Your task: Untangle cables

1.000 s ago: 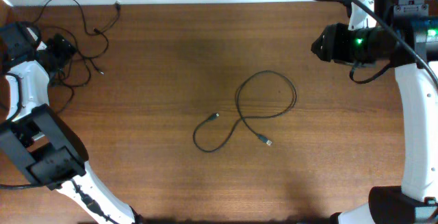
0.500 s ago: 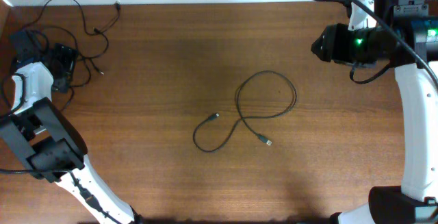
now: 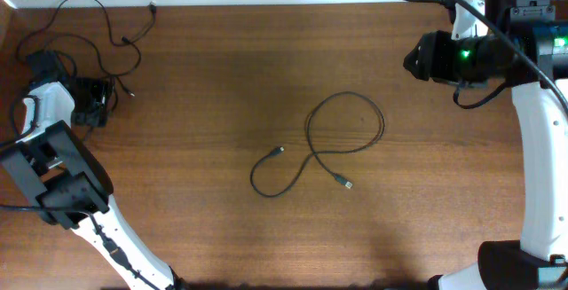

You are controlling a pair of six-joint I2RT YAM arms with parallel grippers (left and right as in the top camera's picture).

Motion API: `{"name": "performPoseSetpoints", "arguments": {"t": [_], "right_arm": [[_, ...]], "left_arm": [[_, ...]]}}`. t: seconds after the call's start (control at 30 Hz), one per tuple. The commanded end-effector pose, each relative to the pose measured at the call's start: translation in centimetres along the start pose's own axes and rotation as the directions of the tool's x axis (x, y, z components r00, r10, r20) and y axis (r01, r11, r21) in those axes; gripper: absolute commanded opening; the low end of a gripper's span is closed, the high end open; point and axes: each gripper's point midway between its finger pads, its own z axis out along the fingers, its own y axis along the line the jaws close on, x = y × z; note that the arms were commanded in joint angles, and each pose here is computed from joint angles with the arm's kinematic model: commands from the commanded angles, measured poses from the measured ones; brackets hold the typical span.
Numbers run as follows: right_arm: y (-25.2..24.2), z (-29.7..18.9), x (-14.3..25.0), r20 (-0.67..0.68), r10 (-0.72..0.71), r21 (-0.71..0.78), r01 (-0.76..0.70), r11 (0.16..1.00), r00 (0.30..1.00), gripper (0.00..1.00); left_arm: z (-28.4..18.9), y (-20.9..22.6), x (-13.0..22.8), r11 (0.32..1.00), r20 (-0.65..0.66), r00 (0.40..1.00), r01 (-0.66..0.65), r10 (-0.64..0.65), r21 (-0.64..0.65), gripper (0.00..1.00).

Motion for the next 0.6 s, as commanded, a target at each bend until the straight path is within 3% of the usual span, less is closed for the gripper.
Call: {"name": "performPoseSetpoints", "arguments": {"t": [0.0, 0.1, 0.13, 0.3, 0.57], "right_arm": [[0.0, 0.2, 0.1, -0.005, 0.002, 0.001, -0.002, 1.0, 1.0, 0.52], [0.4, 0.3, 0.2, -0.008, -0.007, -0.004, 0.007, 1.0, 1.0, 0.52], [0.5, 0.3, 0.2, -0.01, -0.011, -0.005, 0.011, 1.0, 1.0, 0.52], [1.1, 0.5, 0.4, -0.014, -0.026, -0.013, 0.026, 1.0, 1.0, 0.52], [1.1, 0.5, 0.4, -0.015, -0.026, -0.013, 0.026, 1.0, 1.0, 0.52]], "left_arm": [[1.3, 1.5, 0.0, 0.998, 0.007, 1.0, -0.02, 0.02, -0.058, 0.44], [1.2, 2.3, -0.8, 0.989, 0.048, 0.994, -0.097, 0.103, -0.108, 0.09], [1.1, 2.7, -1.3, 0.98, 0.066, 0.986, -0.141, 0.152, -0.137, 0.01], [0.2, 5.5, -3.4, 0.887, 0.104, 0.923, -0.318, 0.37, -0.336, 0.0], [-2.1, 8.4, -6.4, 0.678, 0.077, 0.804, -0.441, 0.59, -0.588, 0.02]]}}
